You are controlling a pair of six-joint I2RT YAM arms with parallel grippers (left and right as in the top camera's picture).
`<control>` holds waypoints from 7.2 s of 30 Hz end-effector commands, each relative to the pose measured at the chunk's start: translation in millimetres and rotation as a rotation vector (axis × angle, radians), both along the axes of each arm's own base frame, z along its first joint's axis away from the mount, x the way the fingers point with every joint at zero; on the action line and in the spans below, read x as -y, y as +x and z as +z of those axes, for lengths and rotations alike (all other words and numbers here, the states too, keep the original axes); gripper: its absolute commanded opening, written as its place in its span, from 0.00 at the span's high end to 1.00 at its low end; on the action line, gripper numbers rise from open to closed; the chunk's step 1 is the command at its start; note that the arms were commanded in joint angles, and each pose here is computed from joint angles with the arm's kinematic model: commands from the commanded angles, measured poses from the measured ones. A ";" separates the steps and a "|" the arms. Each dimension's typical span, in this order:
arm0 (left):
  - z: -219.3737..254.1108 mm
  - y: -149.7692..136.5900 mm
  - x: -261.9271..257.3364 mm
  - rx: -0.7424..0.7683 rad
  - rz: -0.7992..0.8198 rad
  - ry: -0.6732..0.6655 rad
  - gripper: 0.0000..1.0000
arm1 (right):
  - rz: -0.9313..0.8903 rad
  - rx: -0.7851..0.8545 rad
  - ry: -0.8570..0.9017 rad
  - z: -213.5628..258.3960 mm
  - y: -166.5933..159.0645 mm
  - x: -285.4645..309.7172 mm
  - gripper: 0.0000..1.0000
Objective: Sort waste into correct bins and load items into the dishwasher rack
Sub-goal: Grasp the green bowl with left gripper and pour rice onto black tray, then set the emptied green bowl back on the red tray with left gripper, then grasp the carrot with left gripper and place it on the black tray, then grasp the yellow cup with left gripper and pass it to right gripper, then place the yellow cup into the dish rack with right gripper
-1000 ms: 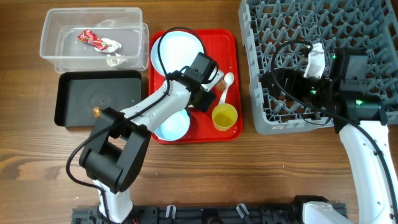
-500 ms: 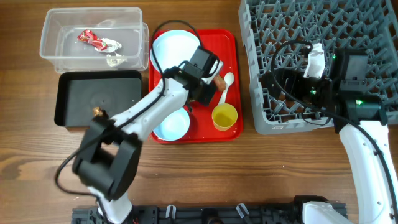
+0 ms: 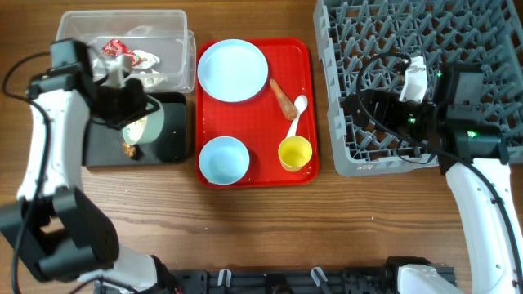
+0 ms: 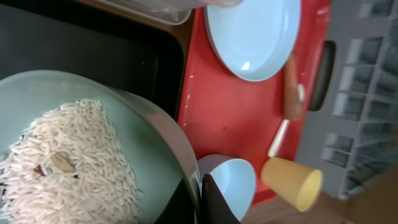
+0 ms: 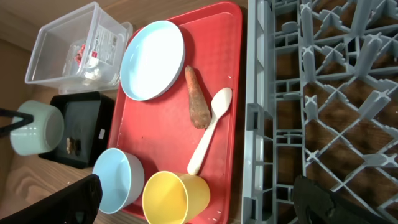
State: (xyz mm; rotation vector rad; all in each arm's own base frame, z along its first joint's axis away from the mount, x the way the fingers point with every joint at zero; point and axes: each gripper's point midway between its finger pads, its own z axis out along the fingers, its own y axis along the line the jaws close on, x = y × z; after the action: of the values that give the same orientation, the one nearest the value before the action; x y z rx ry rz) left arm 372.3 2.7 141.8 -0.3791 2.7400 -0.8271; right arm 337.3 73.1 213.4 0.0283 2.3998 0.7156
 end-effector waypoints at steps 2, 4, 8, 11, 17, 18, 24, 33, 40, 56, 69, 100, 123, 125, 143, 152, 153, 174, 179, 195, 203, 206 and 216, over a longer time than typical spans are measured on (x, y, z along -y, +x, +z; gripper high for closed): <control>3.4 14.4 7.0 0.114 -0.068 -0.367 0.96 | -0.007 0.009 -0.002 4.4 5.0 0.7 0.00; -1.8 20.2 6.3 0.123 -0.055 -0.485 0.96 | -0.007 0.010 -0.003 4.4 5.1 0.8 0.00; 9.0 27.7 9.4 0.152 -0.020 -0.717 0.96 | -0.011 0.005 -0.009 3.0 4.4 1.9 0.00; 27.8 29.9 3.7 0.198 0.004 -0.824 0.96 | -0.015 0.004 -0.015 2.5 4.7 2.9 0.00; 49.2 26.2 -14.1 0.164 0.112 -0.981 0.96 | -0.015 0.003 -0.014 2.4 4.6 2.9 0.00; 49.3 25.2 -14.3 0.149 0.123 -0.989 0.96 | -0.015 0.003 -0.015 2.4 4.6 2.9 0.00; 50.1 21.7 -13.1 0.109 0.148 -1.008 0.96 | -0.016 0.002 -0.014 2.3 4.4 2.9 0.00; 81.1 -3.2 68.8 0.276 -0.251 -0.399 0.96 | -0.015 0.014 -0.015 4.0 6.4 3.0 0.00; -13.1 4.9 172.2 0.260 -0.611 0.465 0.96 | -0.016 0.008 -0.014 3.3 5.6 3.0 0.00; -75.8 14.6 235.7 0.195 -0.663 0.552 0.30 | -0.017 -0.009 -0.012 0.9 2.8 2.8 0.00; -101.7 81.8 309.4 0.234 -0.160 0.299 0.28 | -0.035 -0.027 0.004 0.2 1.8 2.7 0.00; 78.1 64.8 216.9 0.406 0.050 0.353 0.96 | -0.047 -0.025 -0.016 -1.3 3.0 6.2 0.00; -115.7 -21.2 -50.3 -0.379 1.162 0.426 0.41 | -0.067 -0.039 0.001 -1.2 3.1 6.2 0.00; -109.3 -18.3 -50.4 -0.353 1.106 0.437 0.27 | -0.066 -0.039 0.001 -1.3 3.0 6.2 0.00; 14.9 -29.9 255.2 0.393 -0.632 0.167 0.22 | -0.066 -0.018 0.001 1.7 6.5 6.3 0.00; -60.0 -77.5 286.8 0.233 -0.798 0.407 0.26 | -0.066 -0.031 0.001 -0.2 4.2 6.2 0.00; -63.6 -76.6 283.4 0.224 -0.792 0.428 0.29 | -0.066 -0.031 0.001 -0.2 4.2 6.2 0.00; 119.8 6.9 269.2 0.352 -0.515 -0.441 0.96 | 0.109 0.110 0.198 41.2 10.9 -30.2 0.00; 157.4 0.4 242.3 0.357 -0.578 -0.680 0.96 | 0.443 0.363 0.384 93.1 10.1 -67.7 0.00; 168.2 -23.9 258.4 0.304 -0.668 -0.777 0.96 | 0.826 0.505 0.552 103.2 9.4 -156.7 0.24; 168.2 -23.9 258.4 0.304 -0.668 -0.777 0.96 | 0.826 0.535 0.543 106.6 11.4 -154.0 0.35; 168.2 -23.9 258.4 0.304 -0.668 -0.777 0.94 | 0.806 0.538 0.537 106.4 16.1 -146.4 0.37; 163.4 -18.1 257.9 0.316 -0.644 -0.742 0.93 | 0.510 0.387 0.510 75.4 57.0 -73.9 0.39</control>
State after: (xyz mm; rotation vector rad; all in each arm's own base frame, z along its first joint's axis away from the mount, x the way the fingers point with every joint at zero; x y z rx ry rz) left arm 354.5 -256.0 300.9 0.4990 2.1742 -1.8863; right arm 370.2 170.5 305.7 -0.6519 1.7198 1.4851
